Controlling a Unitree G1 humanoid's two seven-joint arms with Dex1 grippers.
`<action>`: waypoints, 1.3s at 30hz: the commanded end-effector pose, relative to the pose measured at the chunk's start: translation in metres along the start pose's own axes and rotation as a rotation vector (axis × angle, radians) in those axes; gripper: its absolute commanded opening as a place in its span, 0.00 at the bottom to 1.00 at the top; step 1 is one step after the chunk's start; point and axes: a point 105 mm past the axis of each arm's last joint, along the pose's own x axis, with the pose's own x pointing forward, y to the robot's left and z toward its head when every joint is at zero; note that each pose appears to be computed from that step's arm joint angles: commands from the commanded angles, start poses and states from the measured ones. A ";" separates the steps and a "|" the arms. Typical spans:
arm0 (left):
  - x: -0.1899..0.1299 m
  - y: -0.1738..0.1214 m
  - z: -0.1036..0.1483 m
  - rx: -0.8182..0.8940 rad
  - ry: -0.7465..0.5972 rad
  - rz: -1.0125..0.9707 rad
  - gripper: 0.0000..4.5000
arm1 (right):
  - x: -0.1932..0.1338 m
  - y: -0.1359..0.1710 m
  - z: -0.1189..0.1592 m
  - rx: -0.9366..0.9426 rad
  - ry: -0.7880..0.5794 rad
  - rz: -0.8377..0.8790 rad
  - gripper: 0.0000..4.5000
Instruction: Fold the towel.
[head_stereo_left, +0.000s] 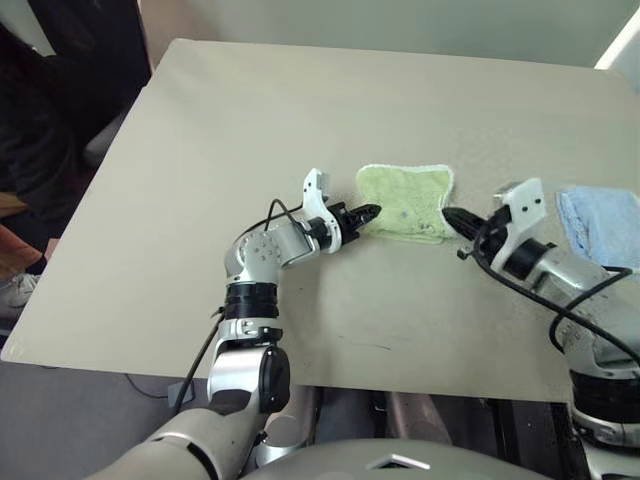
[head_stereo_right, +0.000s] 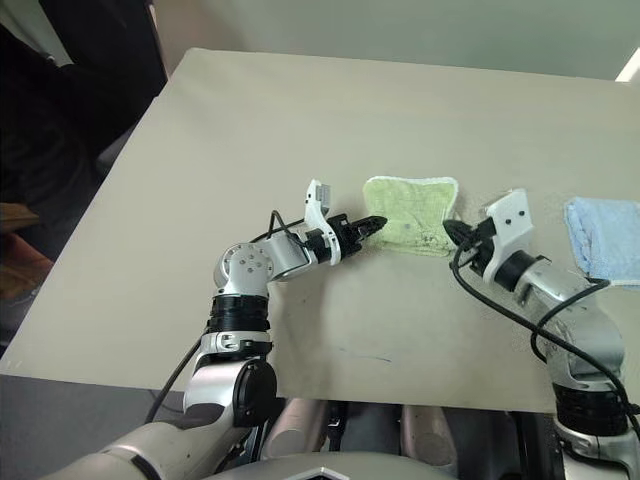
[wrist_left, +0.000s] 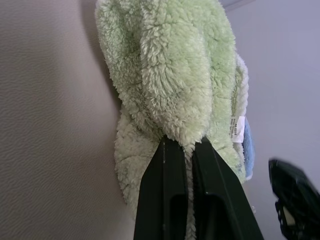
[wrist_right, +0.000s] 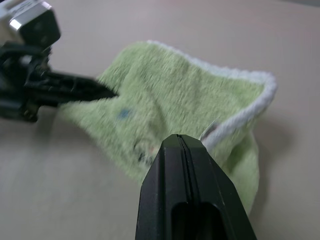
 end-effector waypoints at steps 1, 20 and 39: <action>-0.006 -0.011 0.024 -0.002 -0.114 -0.041 0.00 | -0.012 -0.012 0.018 -0.056 -0.050 -0.041 0.00; -0.267 0.075 0.201 0.104 -1.085 0.403 0.00 | -0.009 -0.033 0.026 -0.067 -0.092 -0.122 0.00; -0.302 0.092 0.097 -0.009 -1.056 0.456 0.38 | 0.015 -0.027 0.030 -0.077 -0.103 -0.022 0.00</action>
